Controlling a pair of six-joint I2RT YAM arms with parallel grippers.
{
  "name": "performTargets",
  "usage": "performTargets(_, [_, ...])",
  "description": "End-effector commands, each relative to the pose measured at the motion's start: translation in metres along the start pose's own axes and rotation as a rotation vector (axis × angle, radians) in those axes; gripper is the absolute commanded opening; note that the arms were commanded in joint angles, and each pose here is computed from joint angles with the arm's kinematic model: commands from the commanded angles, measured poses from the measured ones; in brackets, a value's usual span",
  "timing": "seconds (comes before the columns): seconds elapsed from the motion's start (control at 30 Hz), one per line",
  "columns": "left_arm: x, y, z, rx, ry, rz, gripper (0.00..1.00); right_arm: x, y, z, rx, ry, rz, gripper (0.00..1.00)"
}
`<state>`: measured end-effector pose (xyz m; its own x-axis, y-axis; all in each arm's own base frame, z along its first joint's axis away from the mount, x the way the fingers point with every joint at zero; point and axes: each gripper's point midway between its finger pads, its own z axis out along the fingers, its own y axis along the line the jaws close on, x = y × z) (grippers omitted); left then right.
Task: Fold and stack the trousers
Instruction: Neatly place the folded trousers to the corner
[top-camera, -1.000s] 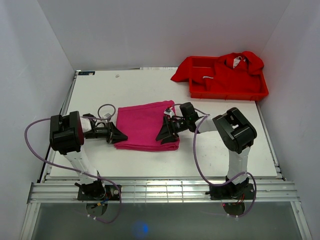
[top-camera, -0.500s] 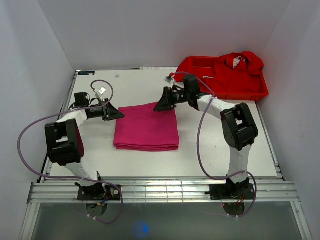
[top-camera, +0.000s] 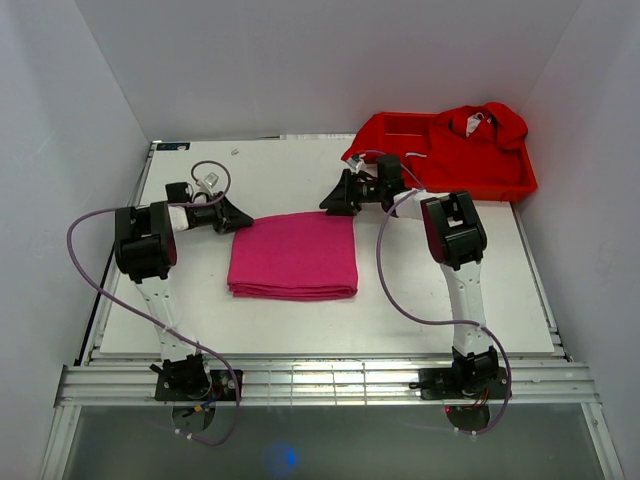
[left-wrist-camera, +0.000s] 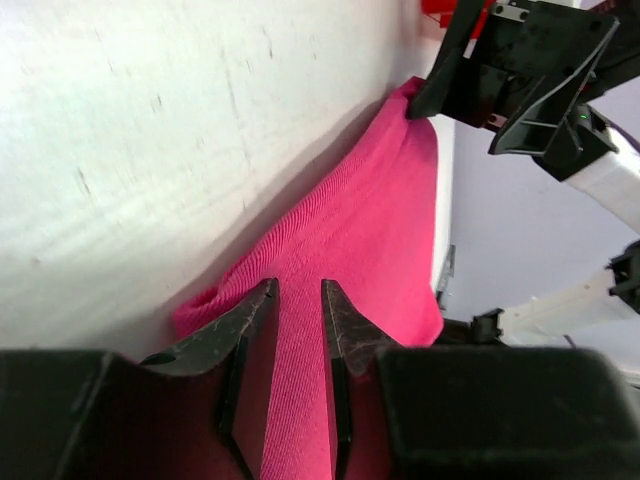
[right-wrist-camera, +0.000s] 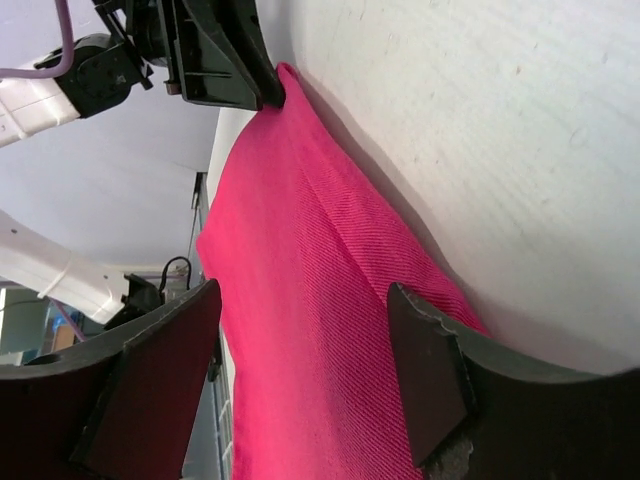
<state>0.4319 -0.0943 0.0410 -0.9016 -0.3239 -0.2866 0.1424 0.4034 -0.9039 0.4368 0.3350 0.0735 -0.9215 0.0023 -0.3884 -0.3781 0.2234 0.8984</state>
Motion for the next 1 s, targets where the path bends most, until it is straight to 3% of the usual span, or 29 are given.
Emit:
performTargets(0.0, [-0.026, 0.001, -0.003, -0.072, -0.048, 0.099, 0.35, -0.021, -0.010, 0.005, 0.045, -0.048, -0.051, 0.73])
performTargets(0.07, [-0.037, -0.004, -0.010, -0.090, -0.070, 0.131, 0.36, -0.037, 0.003, 0.001, 0.060, -0.073, -0.126, 0.74])
performTargets(0.2, [-0.057, -0.039, -0.029, -0.162, -0.135, 0.277, 0.48, -0.057, 0.055, -0.018, 0.081, -0.095, -0.252, 0.86])
performTargets(0.23, [-0.059, -0.070, -0.037, -0.184, -0.157, 0.343, 0.51, -0.052, 0.062, -0.024, 0.089, -0.090, -0.263, 0.91])
performTargets(0.3, [-0.065, -0.079, -0.048, -0.357, -0.193, 0.448, 0.54, -0.055, 0.100, -0.041, 0.100, -0.115, -0.372, 0.95])
performTargets(0.4, [-0.025, -0.122, -0.042, -0.453, -0.113, 0.563, 0.58, -0.041, 0.126, -0.067, 0.179, -0.120, -0.463, 0.99])
performTargets(0.47, [0.001, -0.144, -0.037, -0.510, -0.122, 0.584, 0.61, -0.024, 0.127, -0.087, 0.287, -0.106, -0.448, 0.93])
performTargets(0.73, [0.112, -0.137, 0.005, -0.715, -0.032, 0.436, 0.65, 0.037, 0.085, -0.156, 0.597, -0.062, -0.431, 0.90])
performTargets(0.97, [0.161, -0.082, 0.031, -0.917, 0.031, 0.323, 0.71, 0.069, 0.072, -0.200, 0.714, -0.080, -0.449, 0.90])
